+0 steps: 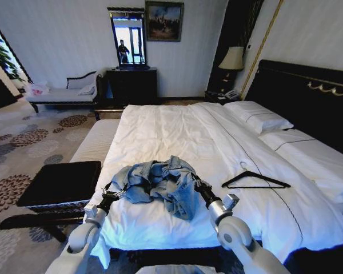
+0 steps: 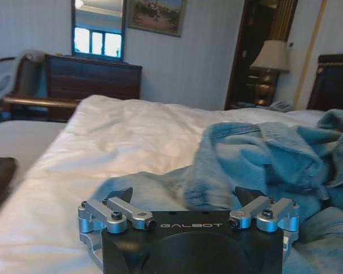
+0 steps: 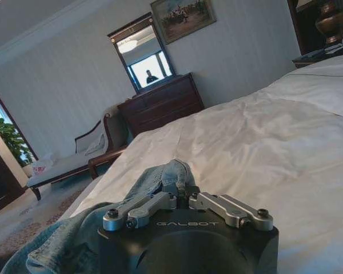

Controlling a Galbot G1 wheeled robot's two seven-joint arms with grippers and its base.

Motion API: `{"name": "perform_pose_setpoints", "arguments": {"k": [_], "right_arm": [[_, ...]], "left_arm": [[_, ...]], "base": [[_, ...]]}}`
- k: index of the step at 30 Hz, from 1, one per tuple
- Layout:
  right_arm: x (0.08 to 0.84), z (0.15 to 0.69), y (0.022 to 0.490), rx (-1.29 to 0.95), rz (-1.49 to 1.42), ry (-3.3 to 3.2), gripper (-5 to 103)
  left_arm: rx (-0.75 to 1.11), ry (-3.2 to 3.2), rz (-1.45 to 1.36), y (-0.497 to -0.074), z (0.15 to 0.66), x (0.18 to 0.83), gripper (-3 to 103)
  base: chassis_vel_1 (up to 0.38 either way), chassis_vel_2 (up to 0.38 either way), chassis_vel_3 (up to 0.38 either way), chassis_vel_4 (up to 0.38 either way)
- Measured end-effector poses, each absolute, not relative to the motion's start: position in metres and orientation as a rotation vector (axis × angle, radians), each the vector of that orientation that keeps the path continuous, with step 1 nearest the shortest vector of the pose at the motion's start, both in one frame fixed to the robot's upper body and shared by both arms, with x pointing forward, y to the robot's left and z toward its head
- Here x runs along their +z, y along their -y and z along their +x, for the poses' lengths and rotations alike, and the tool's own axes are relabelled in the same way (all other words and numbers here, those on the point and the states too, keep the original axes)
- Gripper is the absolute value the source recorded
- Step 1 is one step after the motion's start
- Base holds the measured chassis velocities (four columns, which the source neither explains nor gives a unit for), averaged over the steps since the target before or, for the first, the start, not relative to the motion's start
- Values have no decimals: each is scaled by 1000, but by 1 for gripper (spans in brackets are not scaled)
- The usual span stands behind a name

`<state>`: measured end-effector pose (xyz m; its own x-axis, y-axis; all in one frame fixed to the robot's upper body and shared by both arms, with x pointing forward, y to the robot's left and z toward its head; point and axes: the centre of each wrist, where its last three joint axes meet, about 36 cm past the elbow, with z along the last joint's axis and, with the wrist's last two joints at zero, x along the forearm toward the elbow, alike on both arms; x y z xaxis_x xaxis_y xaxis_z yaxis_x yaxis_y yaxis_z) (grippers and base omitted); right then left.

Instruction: Pick up the clothes from the bed and hang them on the clothes hanger.

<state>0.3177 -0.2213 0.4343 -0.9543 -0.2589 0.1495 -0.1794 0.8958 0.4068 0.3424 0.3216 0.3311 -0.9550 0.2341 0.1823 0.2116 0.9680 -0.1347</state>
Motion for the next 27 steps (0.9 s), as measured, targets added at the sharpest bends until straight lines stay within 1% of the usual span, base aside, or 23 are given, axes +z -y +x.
{"name": "perform_pose_setpoints", "arguments": {"k": [5,9,10,11,12,14,16,17,18,19,22,23,25,26,27], "right_arm": [[432,318,221,-584,322,2866,4],[432,317,222,-583,315,2865,4],[431,316,222,-584,312,2865,4],[431,316,222,-584,312,2865,4],[431,315,222,-585,310,2865,4],[430,315,221,-588,306,2865,4],[430,314,220,-592,304,2866,4],[430,314,220,-592,304,2866,4],[430,313,219,-592,304,2866,4],[430,313,220,-591,303,2867,4],[431,313,222,-579,296,2873,4],[431,313,222,-579,296,2873,4],[431,313,224,-576,289,2875,4],[431,313,224,-577,289,2875,4],[430,313,224,-578,287,2874,4]], "left_arm": [[224,2922,-394,-305,350,327,100],[213,2931,-407,-307,357,328,100],[201,2934,-413,-309,361,329,103],[201,2934,-413,-309,361,329,103],[194,2935,-417,-310,364,329,101],[180,2933,-435,-313,371,328,100],[171,2925,-465,-317,377,325,90],[171,2925,-465,-317,377,325,90],[168,2924,-472,-318,378,324,85],[164,2924,-478,-319,379,322,85],[155,2930,-491,-322,381,320,69],[155,2930,-491,-322,381,320,69],[157,2942,-504,-323,383,320,58],[157,2947,-509,-324,384,320,58],[157,2951,-516,-324,384,320,53]], "base": [[0,0,0,0],[0,0,0,0],[0,0,0,0],[0,0,0,0],[0,0,0,0],[0,0,0,0],[0,0,0,0],[0,0,0,0],[0,0,0,0],[0,0,0,0],[0,0,0,0],[0,0,0,0],[0,0,0,0],[0,0,0,0],[0,0,0,0]]}}
